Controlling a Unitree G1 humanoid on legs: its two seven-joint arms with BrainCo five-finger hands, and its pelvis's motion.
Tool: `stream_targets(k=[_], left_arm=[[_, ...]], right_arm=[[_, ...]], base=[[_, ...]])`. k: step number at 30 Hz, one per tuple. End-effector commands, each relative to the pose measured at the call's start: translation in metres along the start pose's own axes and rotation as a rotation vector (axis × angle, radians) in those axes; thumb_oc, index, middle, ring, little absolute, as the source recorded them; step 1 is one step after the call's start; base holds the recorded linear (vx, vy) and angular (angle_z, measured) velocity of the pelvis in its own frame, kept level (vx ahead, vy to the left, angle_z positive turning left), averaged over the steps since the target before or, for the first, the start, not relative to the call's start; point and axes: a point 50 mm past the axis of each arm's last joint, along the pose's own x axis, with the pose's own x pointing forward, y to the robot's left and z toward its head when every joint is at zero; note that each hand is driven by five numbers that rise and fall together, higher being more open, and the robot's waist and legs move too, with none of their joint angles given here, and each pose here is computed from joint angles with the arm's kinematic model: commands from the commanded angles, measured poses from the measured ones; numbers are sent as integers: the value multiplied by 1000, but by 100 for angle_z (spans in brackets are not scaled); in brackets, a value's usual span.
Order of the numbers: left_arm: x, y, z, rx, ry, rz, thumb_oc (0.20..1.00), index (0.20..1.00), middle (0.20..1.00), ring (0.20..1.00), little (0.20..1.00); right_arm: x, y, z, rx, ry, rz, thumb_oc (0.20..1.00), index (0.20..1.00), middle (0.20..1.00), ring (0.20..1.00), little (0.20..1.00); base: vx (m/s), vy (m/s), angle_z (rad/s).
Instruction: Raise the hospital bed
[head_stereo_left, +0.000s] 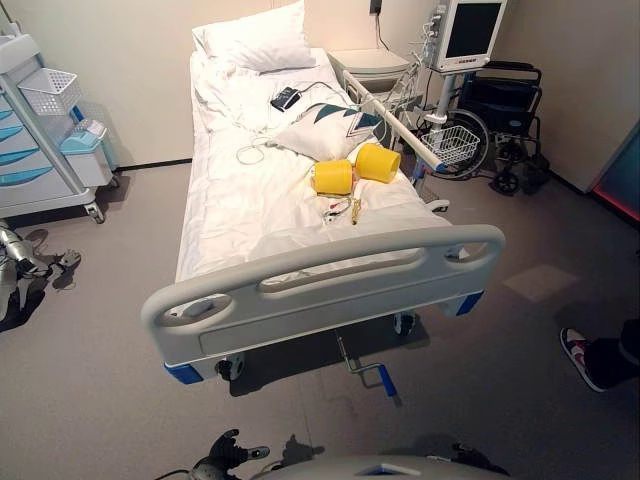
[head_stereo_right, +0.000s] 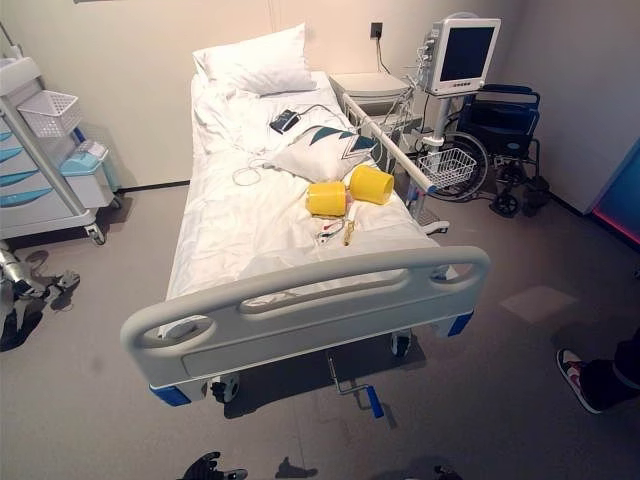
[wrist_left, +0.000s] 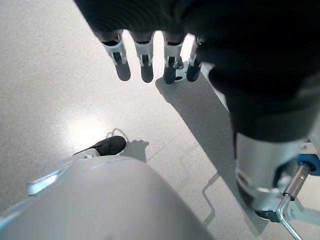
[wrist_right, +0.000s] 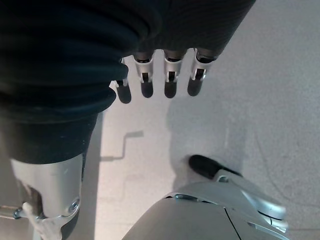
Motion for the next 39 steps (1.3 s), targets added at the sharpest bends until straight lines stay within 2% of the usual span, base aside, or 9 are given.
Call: stream_targets(k=[1, 12, 16, 22, 23, 28, 29, 32, 39], left_arm=[[7, 14, 35, -51, -98, 38, 1000, 1000, 1000, 1000, 1000], [7, 12, 31, -69, -73, 30, 1000, 1000, 1000, 1000, 1000], [7, 16, 24, -97, -45, 49, 1000, 1000, 1000, 1000, 1000], [8, 32, 40, -152, -95, 105, 1000, 1000, 1000, 1000, 1000], [9, 42, 56, -229, -143, 150, 1000, 1000, 1000, 1000, 1000], [7, 51, 94, -313, -276, 185, 1000, 1000, 1000, 1000, 1000], [4, 61, 115, -381, -352, 223, 1000, 1000, 1000, 1000, 1000], [-1, 71, 135, -418, -424, 257, 1000, 1000, 1000, 1000, 1000], [-6, 73, 140, -437, -460, 282, 1000, 1000, 1000, 1000, 1000]], right_arm=[[4, -4, 32, -31, -84, -12, 1000, 1000, 1000, 1000, 1000], [4, -4, 31, -47, -79, -12, 1000, 1000, 1000, 1000, 1000], [5, -1, 53, 21, -145, 14, 1000, 1000, 1000, 1000, 1000], [-5, -12, 138, 75, -423, -5, 1000, 1000, 1000, 1000, 1000], [-13, -15, 171, 63, -524, -23, 1000, 1000, 1000, 1000, 1000], [-32, -17, 216, 40, -680, -64, 1000, 1000, 1000, 1000, 1000], [-49, -14, 249, 63, -790, -70, 1000, 1000, 1000, 1000, 1000], [-73, -11, 286, 66, -921, -89, 1000, 1000, 1000, 1000, 1000], [-113, -25, 326, 131, -1116, -154, 1000, 1000, 1000, 1000, 1000]], base=[[0, 0, 0], [0, 0, 0], [0, 0, 0], [-218, -29, -3], [-231, -40, 7], [-231, -67, 20], [-270, -3, 30], [-184, 11, 18], [-101, 7, 8]])
